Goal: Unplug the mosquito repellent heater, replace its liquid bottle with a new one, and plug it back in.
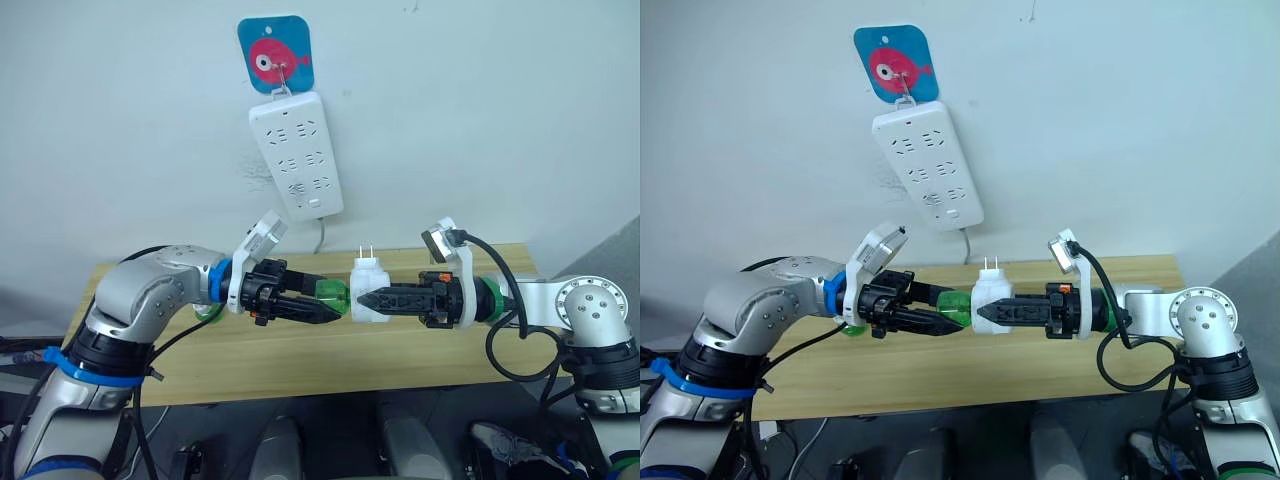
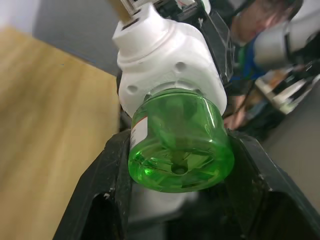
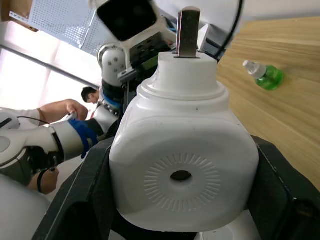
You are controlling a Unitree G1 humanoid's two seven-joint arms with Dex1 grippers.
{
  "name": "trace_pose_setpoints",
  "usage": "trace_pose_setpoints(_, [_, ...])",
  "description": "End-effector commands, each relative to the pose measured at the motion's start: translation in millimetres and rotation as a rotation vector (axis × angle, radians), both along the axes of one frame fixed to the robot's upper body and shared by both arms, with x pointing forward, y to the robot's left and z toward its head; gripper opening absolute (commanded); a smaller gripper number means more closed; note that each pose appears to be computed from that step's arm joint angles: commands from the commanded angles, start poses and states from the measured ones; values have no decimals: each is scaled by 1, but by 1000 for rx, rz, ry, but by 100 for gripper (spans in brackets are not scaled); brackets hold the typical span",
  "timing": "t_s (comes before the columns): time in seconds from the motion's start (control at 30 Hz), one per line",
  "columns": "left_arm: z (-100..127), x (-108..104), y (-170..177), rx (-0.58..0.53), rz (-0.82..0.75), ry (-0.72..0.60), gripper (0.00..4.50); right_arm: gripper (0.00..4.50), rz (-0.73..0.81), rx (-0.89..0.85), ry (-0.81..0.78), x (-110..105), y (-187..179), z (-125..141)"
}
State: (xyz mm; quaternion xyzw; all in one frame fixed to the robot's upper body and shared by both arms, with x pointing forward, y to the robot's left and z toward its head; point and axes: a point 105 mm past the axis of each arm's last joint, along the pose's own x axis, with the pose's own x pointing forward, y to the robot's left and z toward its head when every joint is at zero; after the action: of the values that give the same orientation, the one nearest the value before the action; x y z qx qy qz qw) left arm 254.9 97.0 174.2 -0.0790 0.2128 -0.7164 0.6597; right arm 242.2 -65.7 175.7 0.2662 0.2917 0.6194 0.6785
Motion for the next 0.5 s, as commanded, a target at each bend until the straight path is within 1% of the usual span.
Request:
trace_pose_setpoints(0.03, [-3,10,5,35,88,-129,258,303,51,53,-29,-10,3,13])
trace_pose_setpoints(0.07, [-5,9,4,35,87,-148,295,303,46,56,-26,-9,3,13])
trace_pose_setpoints(0.1, [-8,7,5,49,78,-205,319,303,41,59,-23,-9,3,13])
trace_pose_setpoints(0.13, [-11,8,6,55,87,-291,350,303,35,60,-20,-8,2,13])
trace_pose_setpoints(0.23, [-18,14,13,34,160,-480,445,303,16,61,-16,-6,1,12])
trace_pose_setpoints(0.33, [-27,6,18,12,164,-673,450,303,11,59,-18,-5,1,13])
trace_pose_setpoints(0.37, [-26,0,16,-9,148,-739,450,303,10,59,-20,-4,1,13])
trace_pose_setpoints(0.43, [-19,-1,13,-60,184,-822,450,303,6,60,-20,-3,1,14])
trace_pose_setpoints(0.5, [-14,-4,10,-94,161,-921,450,303,4,58,-21,-3,0,14])
